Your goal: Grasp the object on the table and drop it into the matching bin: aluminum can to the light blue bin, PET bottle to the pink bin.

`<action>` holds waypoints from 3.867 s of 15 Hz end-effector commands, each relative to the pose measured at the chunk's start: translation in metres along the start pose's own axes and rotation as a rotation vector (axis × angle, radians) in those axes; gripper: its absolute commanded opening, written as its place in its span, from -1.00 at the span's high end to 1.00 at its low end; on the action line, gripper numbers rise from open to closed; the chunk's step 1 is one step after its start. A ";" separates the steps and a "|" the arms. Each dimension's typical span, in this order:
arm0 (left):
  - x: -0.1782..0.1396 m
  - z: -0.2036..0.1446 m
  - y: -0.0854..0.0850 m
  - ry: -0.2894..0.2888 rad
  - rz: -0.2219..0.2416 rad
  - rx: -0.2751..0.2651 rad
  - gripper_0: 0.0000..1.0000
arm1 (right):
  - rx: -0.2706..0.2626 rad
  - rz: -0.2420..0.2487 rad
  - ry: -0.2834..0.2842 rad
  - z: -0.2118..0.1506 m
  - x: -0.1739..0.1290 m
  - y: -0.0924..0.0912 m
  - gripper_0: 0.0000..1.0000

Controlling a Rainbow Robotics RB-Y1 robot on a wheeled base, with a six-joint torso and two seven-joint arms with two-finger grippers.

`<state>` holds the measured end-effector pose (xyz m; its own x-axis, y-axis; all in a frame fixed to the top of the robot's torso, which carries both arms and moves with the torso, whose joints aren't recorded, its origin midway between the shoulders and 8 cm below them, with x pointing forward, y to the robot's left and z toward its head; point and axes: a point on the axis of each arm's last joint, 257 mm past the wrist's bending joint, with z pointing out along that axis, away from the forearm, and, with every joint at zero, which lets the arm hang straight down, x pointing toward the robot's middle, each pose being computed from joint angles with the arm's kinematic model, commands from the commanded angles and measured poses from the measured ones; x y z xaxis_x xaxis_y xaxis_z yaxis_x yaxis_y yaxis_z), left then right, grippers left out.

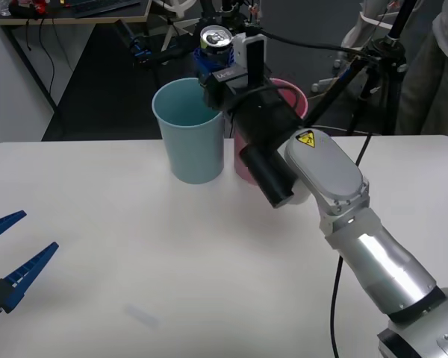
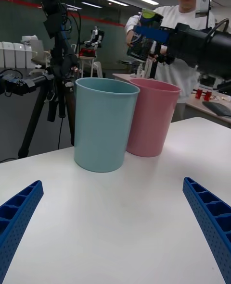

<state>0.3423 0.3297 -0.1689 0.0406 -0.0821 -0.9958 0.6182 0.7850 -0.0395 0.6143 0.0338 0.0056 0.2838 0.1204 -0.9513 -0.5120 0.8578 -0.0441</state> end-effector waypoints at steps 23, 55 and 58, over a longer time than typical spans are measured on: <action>0.000 0.000 0.000 0.000 0.000 0.000 -1.00 | -0.001 0.004 0.101 0.045 0.033 0.019 -1.00; 0.000 0.000 0.000 0.000 0.000 0.000 -1.00 | -0.153 -0.116 0.284 -0.339 0.065 -0.133 -1.00; 0.000 0.000 0.000 0.000 0.000 0.000 -1.00 | -0.170 -0.094 0.301 -0.384 0.052 -0.145 -1.00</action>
<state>0.3423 0.3297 -0.1689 0.0406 -0.0820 -0.9958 0.6182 0.7850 -0.0394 0.4003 -0.2691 -0.1547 0.1022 -0.1333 -0.9858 -0.6241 0.7631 -0.1679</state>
